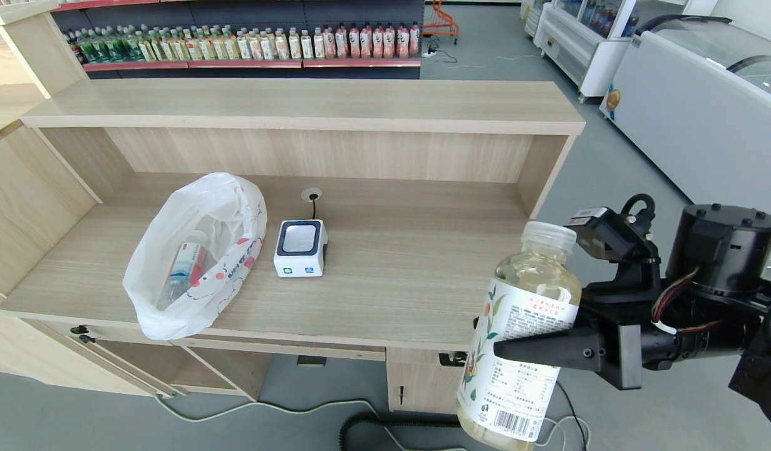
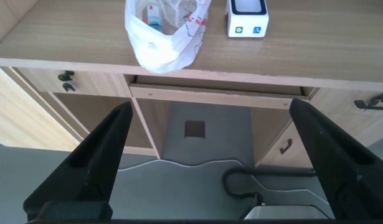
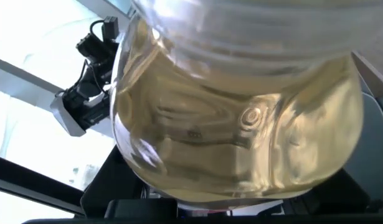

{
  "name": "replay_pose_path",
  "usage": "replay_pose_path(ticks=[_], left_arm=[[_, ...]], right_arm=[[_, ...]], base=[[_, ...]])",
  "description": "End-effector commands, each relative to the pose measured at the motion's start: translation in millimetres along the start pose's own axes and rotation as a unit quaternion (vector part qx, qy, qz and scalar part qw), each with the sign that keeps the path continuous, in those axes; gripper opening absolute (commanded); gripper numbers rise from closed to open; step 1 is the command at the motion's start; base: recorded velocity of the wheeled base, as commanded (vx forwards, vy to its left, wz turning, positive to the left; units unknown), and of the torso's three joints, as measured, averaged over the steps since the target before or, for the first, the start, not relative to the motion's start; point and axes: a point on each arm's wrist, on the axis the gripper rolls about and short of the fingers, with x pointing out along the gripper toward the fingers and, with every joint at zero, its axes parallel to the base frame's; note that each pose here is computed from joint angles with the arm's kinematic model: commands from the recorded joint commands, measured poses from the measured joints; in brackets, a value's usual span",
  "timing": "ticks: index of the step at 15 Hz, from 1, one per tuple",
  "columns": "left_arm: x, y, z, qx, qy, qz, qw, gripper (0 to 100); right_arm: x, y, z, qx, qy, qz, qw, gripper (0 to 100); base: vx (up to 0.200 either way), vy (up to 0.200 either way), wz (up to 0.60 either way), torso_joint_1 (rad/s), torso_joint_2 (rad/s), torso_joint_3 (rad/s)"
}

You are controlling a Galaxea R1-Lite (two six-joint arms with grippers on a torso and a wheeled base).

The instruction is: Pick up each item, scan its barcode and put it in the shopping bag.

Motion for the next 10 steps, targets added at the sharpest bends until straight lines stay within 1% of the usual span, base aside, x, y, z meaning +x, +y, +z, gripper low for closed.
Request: replay_pose_path(ticks=[1, 4, 7, 10], left_arm=[[0.0, 0.0, 0.0, 0.0, 0.0, 0.0, 1.0, 100], [0.0, 0.0, 0.0, 0.0, 0.0, 0.0, 1.0, 100], [0.0, 0.0, 0.0, 0.0, 0.0, 0.0, 1.0, 100], [0.0, 0.0, 0.0, 0.0, 0.0, 0.0, 1.0, 100]], right_arm=[[1.8, -2.5, -1.6, 0.004, 0.003, 0.001, 1.0, 0], [3.2, -1.6, -4.1, 0.008, 0.006, 0.004, 1.0, 0], [5.8, -8.5, -7.1, 0.004, 0.009, -0.001, 1.0, 0], [6.5, -9.1, -7.3, 0.004, 0.01, 0.0, 1.0, 0]], base=[[0.0, 0.0, 0.0, 0.0, 0.0, 0.0], [0.0, 0.0, 0.0, 0.0, 0.0, 0.0], [0.0, 0.0, 0.0, 0.0, 0.0, 0.0], [0.0, 0.0, 0.0, 0.0, 0.0, 0.0]])
